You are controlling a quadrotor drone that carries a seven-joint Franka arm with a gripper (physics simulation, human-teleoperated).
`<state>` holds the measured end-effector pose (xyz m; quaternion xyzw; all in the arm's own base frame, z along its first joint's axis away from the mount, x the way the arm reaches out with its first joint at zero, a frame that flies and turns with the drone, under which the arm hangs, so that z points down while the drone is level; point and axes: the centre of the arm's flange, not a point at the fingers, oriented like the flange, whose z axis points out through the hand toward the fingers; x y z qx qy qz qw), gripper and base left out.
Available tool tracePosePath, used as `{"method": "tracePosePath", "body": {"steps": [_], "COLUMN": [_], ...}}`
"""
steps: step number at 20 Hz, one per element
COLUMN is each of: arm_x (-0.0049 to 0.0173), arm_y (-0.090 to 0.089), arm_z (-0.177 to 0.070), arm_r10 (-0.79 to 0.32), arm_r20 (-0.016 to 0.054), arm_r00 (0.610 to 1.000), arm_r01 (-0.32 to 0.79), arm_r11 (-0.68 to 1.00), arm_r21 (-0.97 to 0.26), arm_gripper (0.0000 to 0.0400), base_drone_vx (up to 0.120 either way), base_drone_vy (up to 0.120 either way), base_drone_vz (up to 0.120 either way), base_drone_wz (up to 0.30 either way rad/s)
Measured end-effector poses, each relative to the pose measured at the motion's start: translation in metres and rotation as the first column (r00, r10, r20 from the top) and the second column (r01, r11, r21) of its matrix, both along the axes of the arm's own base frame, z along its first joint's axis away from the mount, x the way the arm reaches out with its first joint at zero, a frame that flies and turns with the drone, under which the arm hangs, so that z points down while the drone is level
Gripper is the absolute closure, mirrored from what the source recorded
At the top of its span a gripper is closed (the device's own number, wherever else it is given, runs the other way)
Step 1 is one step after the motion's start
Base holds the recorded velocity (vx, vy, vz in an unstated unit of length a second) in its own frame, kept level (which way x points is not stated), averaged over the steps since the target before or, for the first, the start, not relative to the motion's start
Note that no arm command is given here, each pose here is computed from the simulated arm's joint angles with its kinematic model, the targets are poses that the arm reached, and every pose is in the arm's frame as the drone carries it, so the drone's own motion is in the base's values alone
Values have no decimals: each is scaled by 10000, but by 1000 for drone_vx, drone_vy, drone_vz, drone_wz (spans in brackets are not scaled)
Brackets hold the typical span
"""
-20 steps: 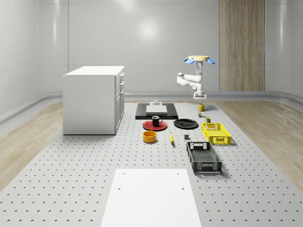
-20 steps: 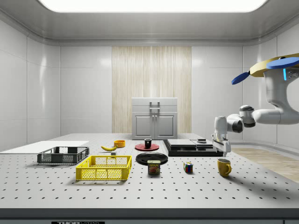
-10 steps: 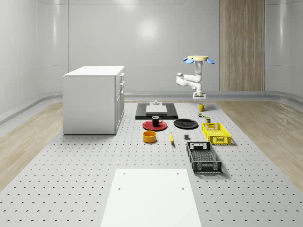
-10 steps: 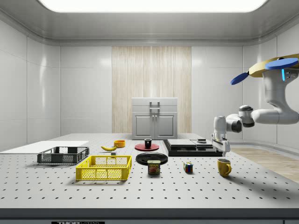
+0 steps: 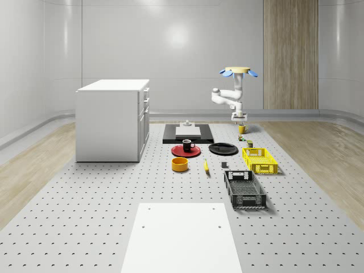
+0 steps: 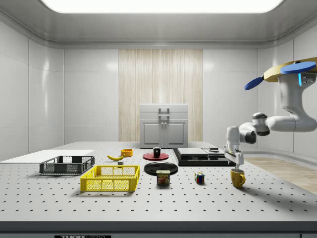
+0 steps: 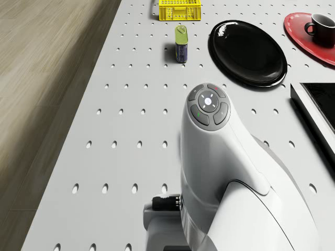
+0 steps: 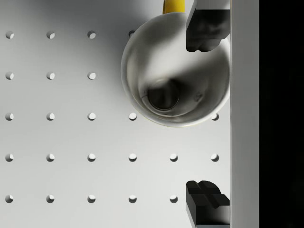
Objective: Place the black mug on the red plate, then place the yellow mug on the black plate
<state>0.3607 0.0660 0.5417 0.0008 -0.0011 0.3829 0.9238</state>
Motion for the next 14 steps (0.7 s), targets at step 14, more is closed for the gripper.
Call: {"method": "tracePosePath", "body": {"steps": [14], "arm_x": [-54], "arm_y": [20], "arm_z": [163], "arm_r10": [1], "arm_r20": [0], "arm_r00": [10000], "arm_r01": [-1], "arm_r11": [10000], "arm_r21": [-1], "arm_gripper": [0], "base_drone_vx": [0], "base_drone_vy": [0], "base_drone_vz": [0], "base_drone_wz": [0]}}
